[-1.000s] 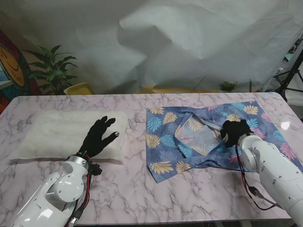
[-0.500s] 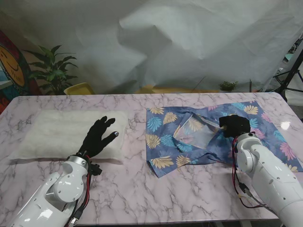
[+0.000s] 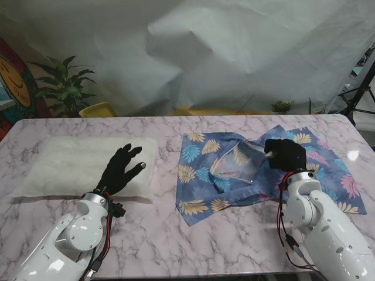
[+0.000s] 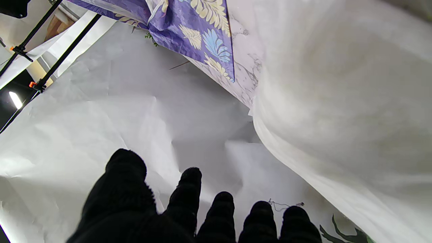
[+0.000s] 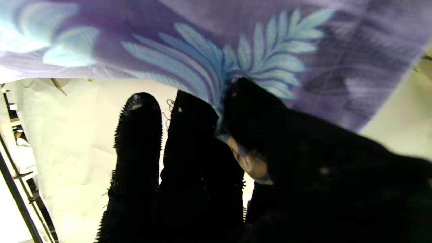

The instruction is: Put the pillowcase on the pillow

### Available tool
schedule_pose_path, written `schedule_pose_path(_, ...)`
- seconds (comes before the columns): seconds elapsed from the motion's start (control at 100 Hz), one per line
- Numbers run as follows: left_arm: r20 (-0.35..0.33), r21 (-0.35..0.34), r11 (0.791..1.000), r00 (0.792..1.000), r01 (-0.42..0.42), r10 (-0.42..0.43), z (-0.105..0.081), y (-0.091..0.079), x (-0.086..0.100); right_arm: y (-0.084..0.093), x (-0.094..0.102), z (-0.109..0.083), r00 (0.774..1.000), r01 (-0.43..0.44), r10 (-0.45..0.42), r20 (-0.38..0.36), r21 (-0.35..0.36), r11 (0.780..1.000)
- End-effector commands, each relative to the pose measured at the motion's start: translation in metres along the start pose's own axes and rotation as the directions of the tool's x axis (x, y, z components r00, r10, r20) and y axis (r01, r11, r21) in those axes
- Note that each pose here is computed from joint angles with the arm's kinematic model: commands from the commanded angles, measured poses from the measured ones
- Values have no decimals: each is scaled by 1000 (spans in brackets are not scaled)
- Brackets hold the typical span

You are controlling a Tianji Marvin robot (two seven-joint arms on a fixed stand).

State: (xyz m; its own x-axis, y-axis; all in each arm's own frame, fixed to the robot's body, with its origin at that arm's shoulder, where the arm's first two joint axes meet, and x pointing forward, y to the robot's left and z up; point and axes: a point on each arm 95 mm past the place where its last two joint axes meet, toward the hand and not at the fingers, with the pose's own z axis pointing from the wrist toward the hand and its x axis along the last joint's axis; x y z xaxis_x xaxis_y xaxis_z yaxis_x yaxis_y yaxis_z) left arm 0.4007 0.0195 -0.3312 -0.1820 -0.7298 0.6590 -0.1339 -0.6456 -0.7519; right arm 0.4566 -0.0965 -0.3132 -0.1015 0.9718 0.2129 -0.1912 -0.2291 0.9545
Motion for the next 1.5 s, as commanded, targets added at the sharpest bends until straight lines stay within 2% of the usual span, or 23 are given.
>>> schedule_pose_path(0.0, -11, -13, 1000, 1000, 13, -13, 1, 3, 3, -4, 13, -6, 1000, -14, 14, -6, -15, 1000)
schedule_pose_path(0.11, -29, -13, 1000, 999, 26, -26, 4, 4, 6, 1, 25, -9, 999, -42, 43, 11, -61, 997)
schedule_pose_path(0.24, -47, -6, 999, 998, 47, -47, 8, 3, 7, 6, 30, -7, 999, -33, 34, 22, -52, 998)
schedule_pose_path(0.4, -66, -5, 1000, 997, 27, -27, 14, -14, 12, 9, 35, -5, 996, -71, 73, 47, -36, 997)
schedule_pose_path(0.47, -85, -5, 1000, 996, -12, 11, 18, -26, 14, 9, 39, -5, 993, -102, 105, 59, -42, 994)
schedule_pose_path(0.56, -98, -4, 995, 990, -101, 100, 22, -45, 13, 7, 44, -6, 989, -125, 129, 66, -52, 991)
schedule_pose_path(0.64, -89, -24, 982, 979, -185, 182, 24, -61, 5, 5, 48, -8, 986, -151, 155, 68, -62, 987)
schedule_pose_path(0.72, -67, -57, 971, 972, -231, 227, 22, -73, -7, 5, 52, -10, 984, -162, 167, 68, -67, 984)
schedule_pose_path(0.92, -11, -120, 933, 940, -340, 341, 7, -92, -45, 3, 57, -15, 981, -177, 180, 69, -55, 983)
schedule_pose_path(1.09, 25, -210, 884, 901, -419, 433, -16, -100, -72, 0, 57, -15, 981, -179, 181, 70, -43, 983)
schedule_pose_path(1.26, 36, -276, 839, 867, -469, 497, -37, -96, -85, -5, 55, -12, 976, -200, 202, 84, -33, 979)
schedule_pose_path(1.34, 24, -297, 808, 842, -509, 539, -45, -95, -89, -7, 54, -11, 975, -202, 203, 88, -23, 979)
schedule_pose_path(1.44, 7, -304, 773, 810, -557, 587, -49, -93, -94, -9, 53, -12, 972, -212, 213, 95, -18, 977)
schedule_pose_path(1.49, 3, -294, 762, 797, -577, 604, -48, -93, -96, -9, 53, -12, 971, -217, 217, 98, -16, 976)
